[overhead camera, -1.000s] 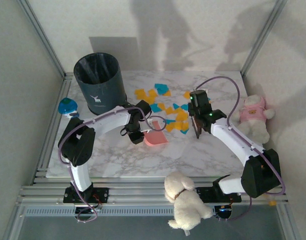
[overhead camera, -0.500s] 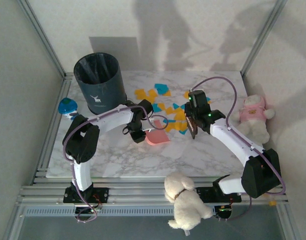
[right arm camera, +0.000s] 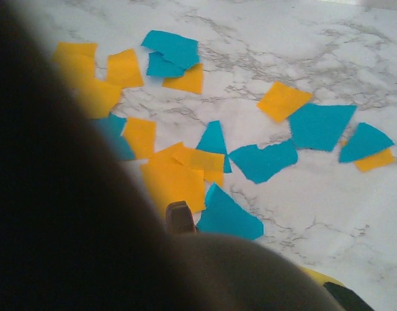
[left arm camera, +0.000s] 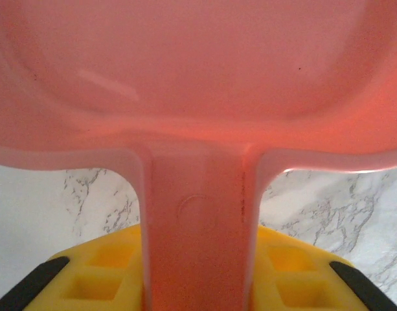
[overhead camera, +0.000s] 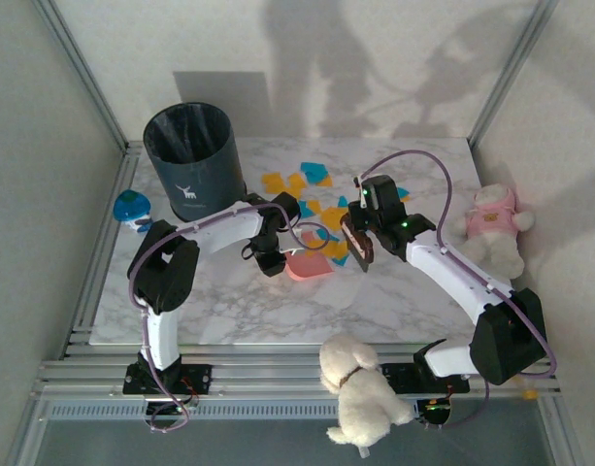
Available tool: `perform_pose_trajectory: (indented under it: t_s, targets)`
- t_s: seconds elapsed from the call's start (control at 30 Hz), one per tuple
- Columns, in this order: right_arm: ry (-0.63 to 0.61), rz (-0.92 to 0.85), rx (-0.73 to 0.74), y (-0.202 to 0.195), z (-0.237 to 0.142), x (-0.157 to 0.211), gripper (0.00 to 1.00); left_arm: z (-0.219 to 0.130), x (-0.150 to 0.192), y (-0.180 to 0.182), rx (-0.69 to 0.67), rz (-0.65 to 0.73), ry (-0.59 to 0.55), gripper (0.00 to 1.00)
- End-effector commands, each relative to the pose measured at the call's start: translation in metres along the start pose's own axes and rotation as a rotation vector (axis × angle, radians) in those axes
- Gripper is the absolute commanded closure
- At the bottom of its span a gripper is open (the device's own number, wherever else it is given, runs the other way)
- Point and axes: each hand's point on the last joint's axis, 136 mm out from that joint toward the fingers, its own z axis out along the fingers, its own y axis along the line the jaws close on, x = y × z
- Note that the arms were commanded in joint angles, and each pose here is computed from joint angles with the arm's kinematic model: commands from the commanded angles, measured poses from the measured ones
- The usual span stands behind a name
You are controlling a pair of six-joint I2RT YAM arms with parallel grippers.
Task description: Sweep away the paper scraps from the table
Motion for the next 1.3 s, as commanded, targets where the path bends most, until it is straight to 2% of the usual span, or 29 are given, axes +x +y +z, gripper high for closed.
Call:
perform_pose_trajectory:
  t_s: [0.0, 0.37, 0.6, 0.9, 1.13, 1.27]
  targets:
    - [0.007, -0.015, -0.094, 0.021, -0.004, -0.004, 1.00, 0.000, 0.003, -0.001, 0.011, 0.012, 0.030, 1.00]
    - [0.001, -0.015, -0.177, 0.037, -0.013, -0.011, 1.00, 0.003, 0.006, 0.000, 0.008, -0.011, 0.044, 1.00]
    - [-0.074, 0.021, -0.150, 0.030, -0.025, -0.026, 1.00, 0.002, 0.011, 0.000, 0.002, -0.040, 0.050, 1.00]
    - [-0.178, 0.144, 0.022, -0.003, -0.031, -0.041, 1.00, -0.001, 0.014, -0.002, 0.000, -0.065, 0.029, 1.00]
    - [-0.178, 0.186, 0.237, -0.038, -0.027, -0.035, 1.00, -0.001, 0.014, -0.002, -0.001, -0.081, 0.025, 1.00]
    - [-0.158, 0.188, 0.310, -0.049, -0.022, -0.029, 1.00, -0.001, 0.015, 0.000, -0.004, -0.087, 0.025, 1.00]
